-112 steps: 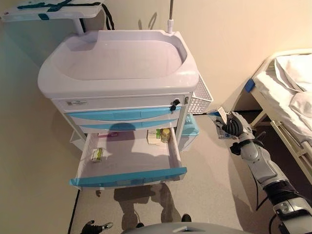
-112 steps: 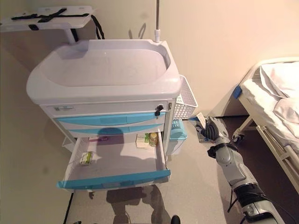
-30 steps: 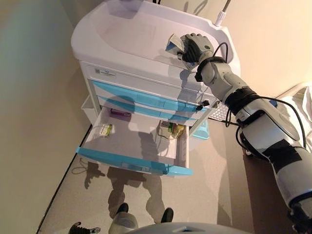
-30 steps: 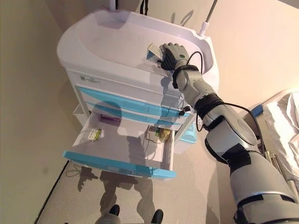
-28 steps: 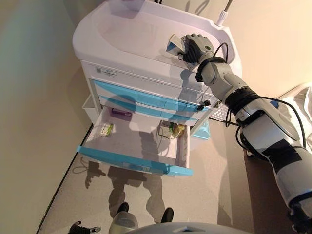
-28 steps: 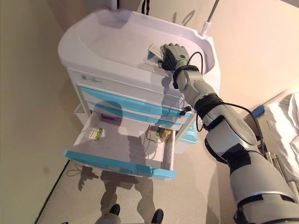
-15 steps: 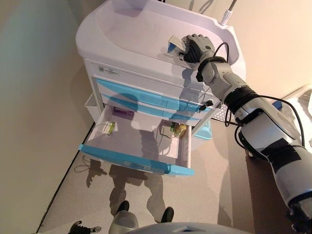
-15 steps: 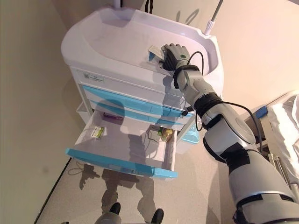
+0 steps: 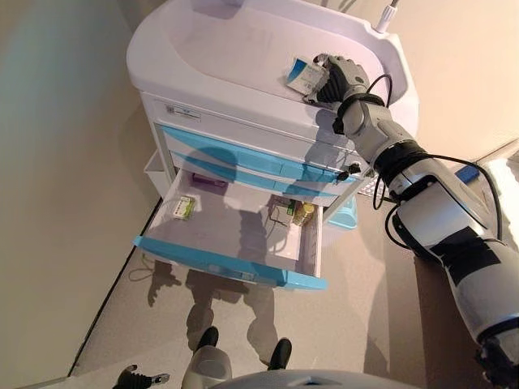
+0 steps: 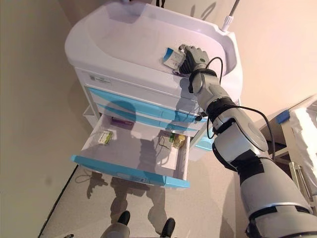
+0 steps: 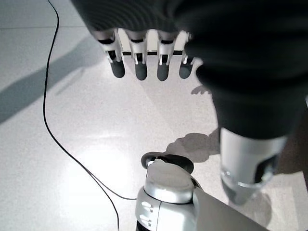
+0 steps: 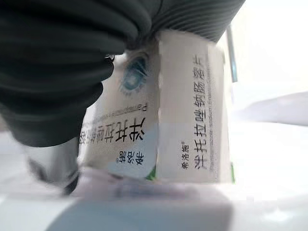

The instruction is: Open the drawer and pick up the medicine

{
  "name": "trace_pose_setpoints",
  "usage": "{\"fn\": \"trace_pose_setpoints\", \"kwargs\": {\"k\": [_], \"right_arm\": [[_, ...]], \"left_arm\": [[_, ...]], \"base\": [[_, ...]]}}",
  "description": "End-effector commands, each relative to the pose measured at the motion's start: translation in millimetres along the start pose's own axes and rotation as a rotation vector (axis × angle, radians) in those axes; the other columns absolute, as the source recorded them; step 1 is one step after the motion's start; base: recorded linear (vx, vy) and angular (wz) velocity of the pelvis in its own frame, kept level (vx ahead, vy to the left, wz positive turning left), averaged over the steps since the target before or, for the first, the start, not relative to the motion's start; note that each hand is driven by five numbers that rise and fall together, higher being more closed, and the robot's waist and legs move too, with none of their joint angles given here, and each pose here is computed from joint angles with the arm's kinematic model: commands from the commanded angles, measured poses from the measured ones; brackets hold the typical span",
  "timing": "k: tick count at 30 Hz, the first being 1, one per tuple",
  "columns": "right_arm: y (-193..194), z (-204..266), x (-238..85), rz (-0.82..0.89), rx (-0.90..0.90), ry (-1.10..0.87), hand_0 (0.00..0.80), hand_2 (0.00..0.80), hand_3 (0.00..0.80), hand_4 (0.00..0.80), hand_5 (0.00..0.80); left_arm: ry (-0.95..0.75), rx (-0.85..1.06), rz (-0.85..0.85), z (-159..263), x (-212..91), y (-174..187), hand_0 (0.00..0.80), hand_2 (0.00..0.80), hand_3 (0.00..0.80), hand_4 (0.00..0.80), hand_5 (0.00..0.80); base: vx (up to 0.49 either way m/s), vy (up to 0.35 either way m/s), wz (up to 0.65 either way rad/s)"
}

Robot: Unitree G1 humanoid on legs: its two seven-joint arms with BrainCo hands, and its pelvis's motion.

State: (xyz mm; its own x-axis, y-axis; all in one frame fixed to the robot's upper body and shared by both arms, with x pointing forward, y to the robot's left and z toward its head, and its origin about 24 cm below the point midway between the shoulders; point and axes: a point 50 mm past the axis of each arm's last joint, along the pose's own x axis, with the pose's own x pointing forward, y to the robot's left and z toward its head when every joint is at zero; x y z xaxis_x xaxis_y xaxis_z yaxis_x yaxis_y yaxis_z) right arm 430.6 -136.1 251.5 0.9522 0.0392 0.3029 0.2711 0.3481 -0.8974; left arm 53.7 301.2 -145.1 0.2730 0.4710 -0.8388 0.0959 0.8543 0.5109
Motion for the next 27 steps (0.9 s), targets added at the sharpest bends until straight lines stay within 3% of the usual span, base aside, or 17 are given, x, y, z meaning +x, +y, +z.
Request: {"fn": "trace_pose_setpoints", "kwargs": {"k": [1,27], "right_arm": [[-23,-6,7,-0.049,-0.032,0.040,0.000,0.000,0.000,0.000,0.000],[-40,-26,2,-0.144,0.147,0.058,0.000,0.000,0.000,0.000,0.000]], "left_arm": [[-0.011,-0.006,0.032,12,3,7,0.000,0.000,0.000,0.000,0.000],[-0.018,-0.004,0.014,13,3,4,0.000,0.000,0.000,0.000,0.000]], "base": [[0.002,0.003,0.03],[0.000,0.000,-0.01]]}}
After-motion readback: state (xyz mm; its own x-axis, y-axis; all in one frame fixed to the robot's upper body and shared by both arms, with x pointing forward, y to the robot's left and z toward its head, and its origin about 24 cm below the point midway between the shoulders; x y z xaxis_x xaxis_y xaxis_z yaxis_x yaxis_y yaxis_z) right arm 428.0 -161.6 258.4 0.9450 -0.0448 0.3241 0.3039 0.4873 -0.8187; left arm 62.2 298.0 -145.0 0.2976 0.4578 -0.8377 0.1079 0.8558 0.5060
